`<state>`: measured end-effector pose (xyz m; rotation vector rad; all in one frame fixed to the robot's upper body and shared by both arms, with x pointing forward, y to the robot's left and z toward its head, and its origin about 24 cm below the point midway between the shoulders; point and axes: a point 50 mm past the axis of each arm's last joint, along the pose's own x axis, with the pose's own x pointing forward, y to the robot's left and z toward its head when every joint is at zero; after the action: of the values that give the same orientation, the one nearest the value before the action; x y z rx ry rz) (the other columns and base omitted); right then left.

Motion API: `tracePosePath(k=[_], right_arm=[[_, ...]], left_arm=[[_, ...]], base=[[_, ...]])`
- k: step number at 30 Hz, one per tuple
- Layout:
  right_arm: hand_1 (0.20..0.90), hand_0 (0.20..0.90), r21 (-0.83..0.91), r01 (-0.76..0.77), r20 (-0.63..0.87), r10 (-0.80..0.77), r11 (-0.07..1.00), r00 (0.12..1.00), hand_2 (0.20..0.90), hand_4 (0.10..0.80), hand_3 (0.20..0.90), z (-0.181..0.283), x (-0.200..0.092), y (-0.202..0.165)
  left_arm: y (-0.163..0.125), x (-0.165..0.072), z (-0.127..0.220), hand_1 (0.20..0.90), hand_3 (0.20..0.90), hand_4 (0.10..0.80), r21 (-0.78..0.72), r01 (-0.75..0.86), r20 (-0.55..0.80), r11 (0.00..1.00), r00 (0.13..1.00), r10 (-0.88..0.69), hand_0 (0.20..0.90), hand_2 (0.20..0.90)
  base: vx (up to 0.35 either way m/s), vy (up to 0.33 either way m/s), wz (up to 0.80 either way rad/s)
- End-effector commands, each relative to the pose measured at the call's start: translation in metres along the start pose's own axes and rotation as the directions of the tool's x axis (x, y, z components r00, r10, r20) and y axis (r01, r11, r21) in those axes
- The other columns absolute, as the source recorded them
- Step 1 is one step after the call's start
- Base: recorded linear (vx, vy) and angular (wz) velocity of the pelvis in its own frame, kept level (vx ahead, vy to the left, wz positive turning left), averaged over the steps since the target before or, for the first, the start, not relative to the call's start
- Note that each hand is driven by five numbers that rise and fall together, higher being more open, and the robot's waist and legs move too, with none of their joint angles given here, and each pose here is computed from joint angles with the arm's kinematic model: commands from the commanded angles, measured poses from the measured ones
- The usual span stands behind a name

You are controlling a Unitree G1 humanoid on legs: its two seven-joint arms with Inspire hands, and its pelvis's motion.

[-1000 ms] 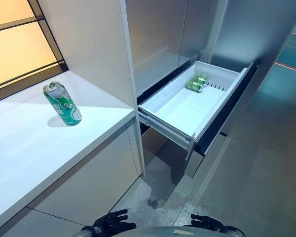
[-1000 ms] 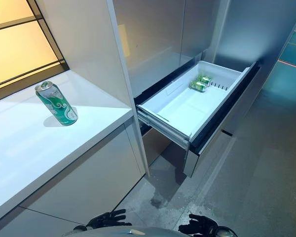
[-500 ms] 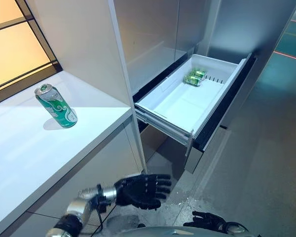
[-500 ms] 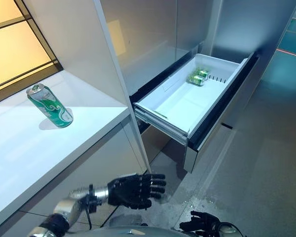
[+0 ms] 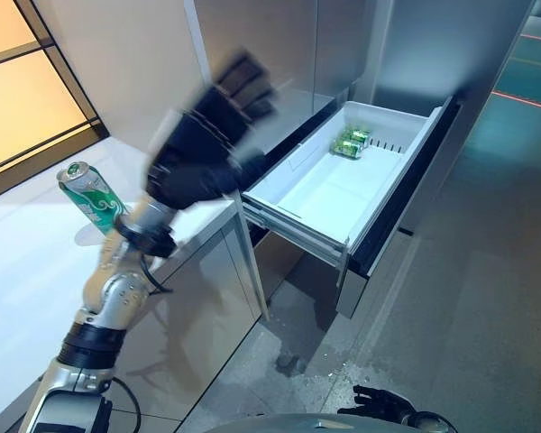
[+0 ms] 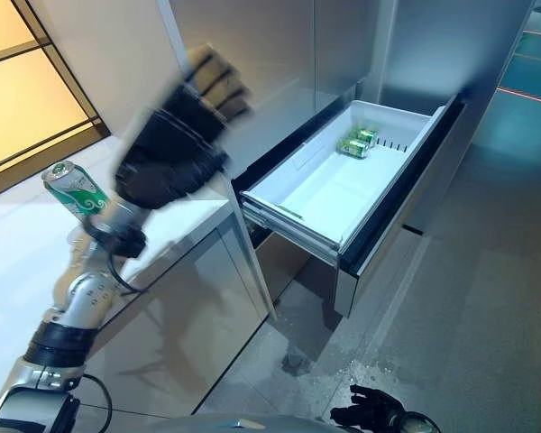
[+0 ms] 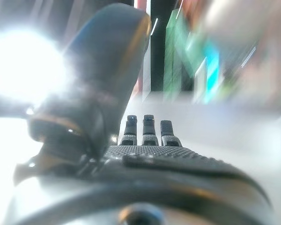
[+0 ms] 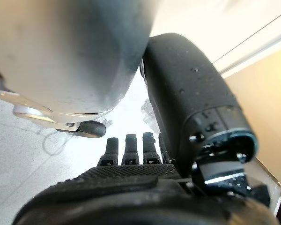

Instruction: Put drinks into fridge and close the fridge

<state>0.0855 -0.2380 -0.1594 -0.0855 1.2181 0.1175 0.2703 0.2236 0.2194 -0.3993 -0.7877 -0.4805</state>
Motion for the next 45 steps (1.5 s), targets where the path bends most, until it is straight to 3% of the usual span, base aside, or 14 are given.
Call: tracePosePath(k=[1,4,7,11,17,28,45], right_arm=[[0.9,0.9,-0.036,-0.028,-0.099,0.024,0.999,0.995,0.9,0.8,0.9,-0.024,-0.002,0.01],[0.9,0.9,-0.053,-0.031,-0.114,0.025,0.998,0.993,0.9,0.8,0.9,-0.025,-0.001,0.01],[0.9,0.9,-0.057,-0.031,-0.115,0.024,0.998,0.993,0.9,0.8,0.9,-0.024,-0.001,0.011],[0.9,0.9,-0.066,-0.037,-0.114,0.03,0.997,0.993,0.9,0.8,0.9,-0.019,0.001,0.011],[0.9,0.9,-0.068,-0.04,-0.12,0.032,0.997,0.992,0.9,0.8,0.9,-0.017,0.001,0.011],[0.9,0.9,-0.059,-0.026,-0.13,0.018,0.998,0.991,0.9,0.8,0.9,-0.019,-0.001,0.004],[0.9,0.9,-0.072,-0.024,-0.128,0.015,0.997,0.992,0.9,0.8,0.9,-0.015,-0.002,-0.001]], left_arm=[[0.006,0.035,0.047,0.9,0.9,0.8,0.078,-0.06,0.28,0.995,0.959,0.036,0.9,0.9],[0.018,0.041,0.058,0.9,0.9,0.8,0.113,-0.204,0.318,0.972,0.935,0.159,0.9,0.9],[0.02,0.043,0.06,0.9,0.9,0.8,0.139,-0.248,0.323,0.959,0.926,0.193,0.9,0.9],[0.035,0.041,0.067,0.9,0.9,0.8,0.285,-0.429,0.361,0.857,0.876,0.319,0.9,0.9],[0.059,0.032,0.064,0.9,0.9,0.8,0.372,-0.543,0.327,0.753,0.836,0.441,0.9,0.9],[0.093,0.011,0.07,0.9,0.9,0.8,0.526,-0.608,0.297,0.595,0.786,0.542,0.9,0.9],[0.112,-0.016,0.049,0.9,0.9,0.8,0.602,-0.561,0.126,0.568,0.769,0.626,0.9,0.9]], base=[[0.0,0.0,0.0],[0.0,0.0,0.0],[0.0,0.0,0.0],[0.0,0.0,0.0],[0.0,0.0,0.0],[0.0,0.0,0.0],[0.0,0.001,0.0]])
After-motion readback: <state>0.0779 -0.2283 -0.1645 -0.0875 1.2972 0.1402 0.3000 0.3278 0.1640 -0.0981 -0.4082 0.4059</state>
